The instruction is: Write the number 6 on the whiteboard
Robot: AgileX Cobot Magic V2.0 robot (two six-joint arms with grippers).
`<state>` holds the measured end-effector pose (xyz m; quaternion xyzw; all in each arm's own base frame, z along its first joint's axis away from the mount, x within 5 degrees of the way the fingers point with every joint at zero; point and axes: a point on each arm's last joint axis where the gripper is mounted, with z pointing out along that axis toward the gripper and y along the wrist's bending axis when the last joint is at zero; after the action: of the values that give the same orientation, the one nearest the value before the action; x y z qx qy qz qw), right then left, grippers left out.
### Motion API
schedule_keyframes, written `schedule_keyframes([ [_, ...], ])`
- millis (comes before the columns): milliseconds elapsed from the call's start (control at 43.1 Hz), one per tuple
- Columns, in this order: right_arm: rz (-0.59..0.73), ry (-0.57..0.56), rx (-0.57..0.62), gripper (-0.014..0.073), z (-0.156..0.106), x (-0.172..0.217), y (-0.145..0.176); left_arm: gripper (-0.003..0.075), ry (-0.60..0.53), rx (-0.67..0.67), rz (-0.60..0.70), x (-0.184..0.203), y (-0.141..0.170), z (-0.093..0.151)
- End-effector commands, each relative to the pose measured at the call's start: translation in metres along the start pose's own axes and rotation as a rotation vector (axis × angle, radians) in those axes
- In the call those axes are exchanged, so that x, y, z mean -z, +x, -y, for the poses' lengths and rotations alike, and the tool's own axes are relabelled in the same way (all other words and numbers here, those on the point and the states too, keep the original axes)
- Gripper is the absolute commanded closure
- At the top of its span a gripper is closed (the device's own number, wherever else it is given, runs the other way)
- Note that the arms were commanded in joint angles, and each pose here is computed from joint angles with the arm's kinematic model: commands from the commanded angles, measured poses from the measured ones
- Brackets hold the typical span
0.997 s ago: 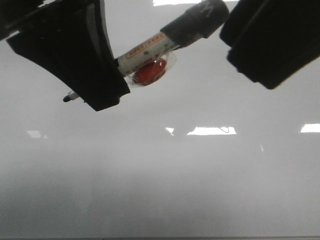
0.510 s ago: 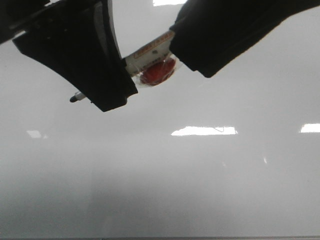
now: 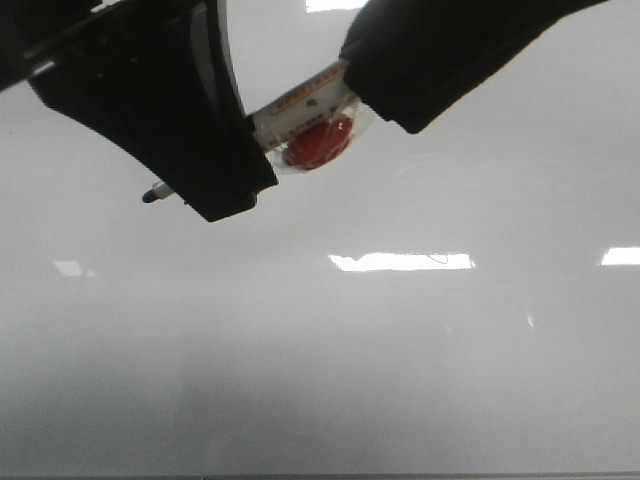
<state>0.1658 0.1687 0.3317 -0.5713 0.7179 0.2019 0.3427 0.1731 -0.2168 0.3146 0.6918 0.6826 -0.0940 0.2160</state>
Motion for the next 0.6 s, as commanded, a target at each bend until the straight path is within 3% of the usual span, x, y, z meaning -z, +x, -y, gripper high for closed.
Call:
schedule_keyframes([
  [0, 0.089, 0.043, -0.011, 0.0633, 0.002, 0.011, -0.014, 0.0538, -0.055, 0.032, 0.099, 0.017, -0.011, -0.001],
  [93, 0.089, 0.043, -0.011, 0.0655, 0.002, 0.011, -0.014, 0.037, -0.071, 0.043, 0.102, 0.022, -0.012, -0.003],
  [162, 0.088, 0.049, -0.016, 0.0654, 0.002, 0.012, -0.014, 0.0308, -0.11, 0.066, 0.1, 0.03, -0.011, -0.004],
  [371, 0.033, 0.14, -0.111, 0.0654, 0.015, 0.034, -0.003, 0.0302, -0.235, 0.218, 0.128, 0.068, 0.013, -0.01],
  [487, -0.004, 0.205, -0.254, 0.0654, 0.023, 0.061, 0.0, 0.0302, -0.313, 0.355, 0.147, 0.087, 0.038, -0.015],
  [579, -0.004, 0.324, -0.41, 0.0654, 0.036, 0.087, 0.006, 0.0302, -0.38, 0.496, 0.164, 0.101, 0.059, -0.018],
])
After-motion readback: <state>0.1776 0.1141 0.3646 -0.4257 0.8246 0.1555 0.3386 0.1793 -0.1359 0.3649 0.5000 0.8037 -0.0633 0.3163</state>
